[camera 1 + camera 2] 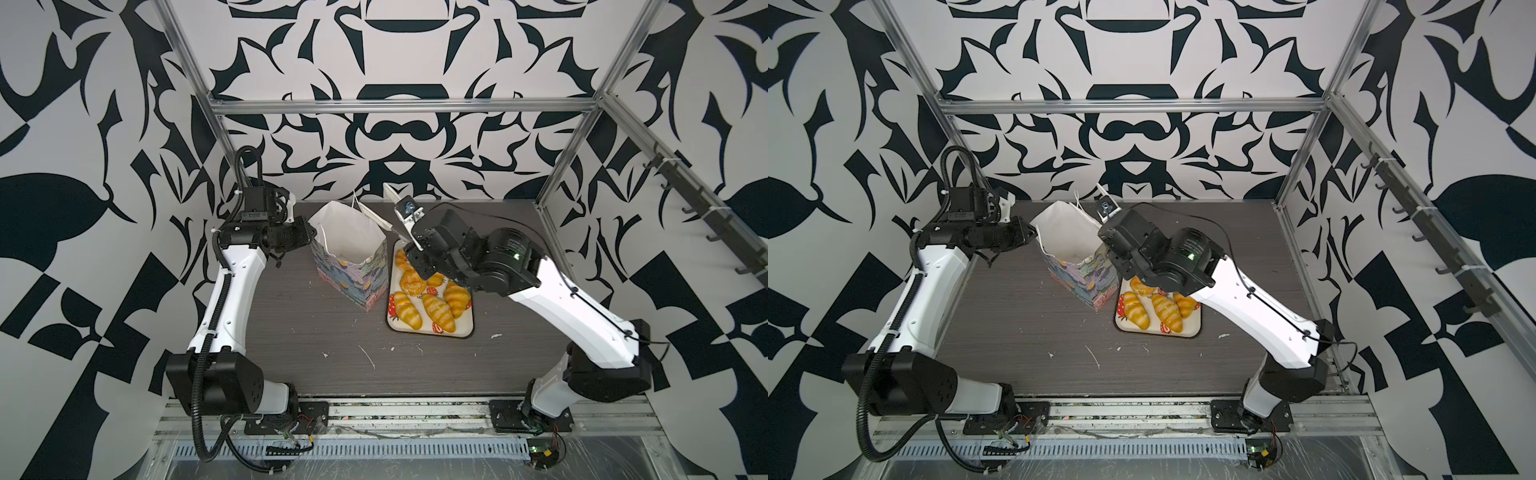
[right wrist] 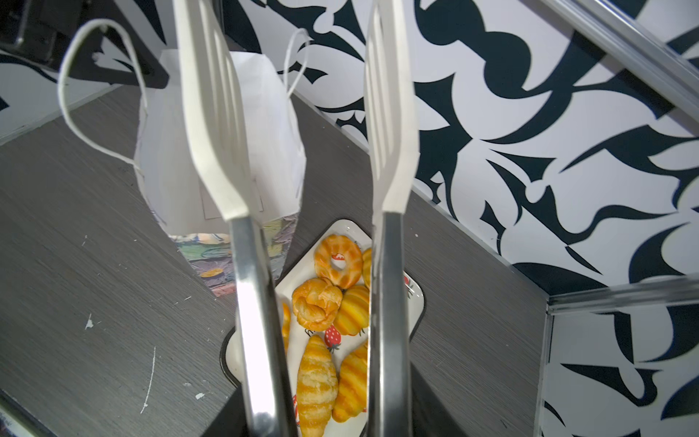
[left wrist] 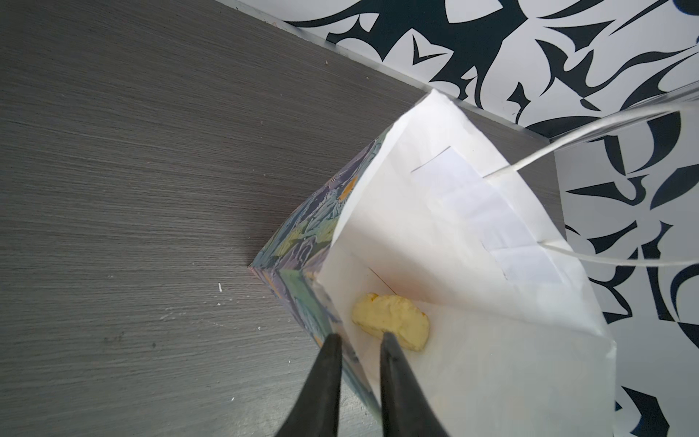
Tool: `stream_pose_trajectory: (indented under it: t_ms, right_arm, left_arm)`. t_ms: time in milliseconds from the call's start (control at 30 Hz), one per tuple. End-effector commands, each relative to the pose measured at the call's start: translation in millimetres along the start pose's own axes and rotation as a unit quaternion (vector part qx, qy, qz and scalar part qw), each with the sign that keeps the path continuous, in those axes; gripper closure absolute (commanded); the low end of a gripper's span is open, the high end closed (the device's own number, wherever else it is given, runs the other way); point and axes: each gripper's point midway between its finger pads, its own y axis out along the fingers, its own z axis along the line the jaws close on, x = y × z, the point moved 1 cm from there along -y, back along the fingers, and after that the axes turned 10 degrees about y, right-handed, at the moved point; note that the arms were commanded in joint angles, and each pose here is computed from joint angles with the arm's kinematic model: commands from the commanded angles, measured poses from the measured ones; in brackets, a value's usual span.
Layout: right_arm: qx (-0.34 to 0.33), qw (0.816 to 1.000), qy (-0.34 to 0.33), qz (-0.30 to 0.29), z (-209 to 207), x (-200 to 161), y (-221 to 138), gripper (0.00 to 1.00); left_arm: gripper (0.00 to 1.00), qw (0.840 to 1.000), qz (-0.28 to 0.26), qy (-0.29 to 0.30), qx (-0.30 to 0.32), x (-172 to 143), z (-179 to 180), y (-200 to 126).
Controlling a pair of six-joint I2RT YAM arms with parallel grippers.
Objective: Pack bread into a paper bag
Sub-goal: Place the bread in the paper bag, then pick up the bread from the tray.
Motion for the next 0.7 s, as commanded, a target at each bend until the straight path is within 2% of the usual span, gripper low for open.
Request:
stream_pose_trajectory:
  t_ms: [0,167,400,667]
  right_arm:
    - [-0.034,0.998,0.047,-0.019,-33.4,2.8,-6.6,0.5]
    - [-0.067,0.994,0.081,0.011,-67.9,-19.5,2.8,0.5]
    - [-0.091,0.988,0.11,0.055,-94.0,-53.2,22.9,0.5]
    - [-0.102,0.979,0.145,0.103,-118.1,-88.6,54.8,0.5]
  left_arm:
    - [0.79,1.0,0.008,0.001,0.002,2.1,-0.6,1.3]
    - [0.79,1.0,0.01,0.001,0.007,5.3,2.4,5.3]
    - [0.79,1.0,0.011,0.001,0.004,8.5,2.2,8.3]
    - [0.73,1.0,0.003,0.004,0.01,5.8,0.5,-0.5]
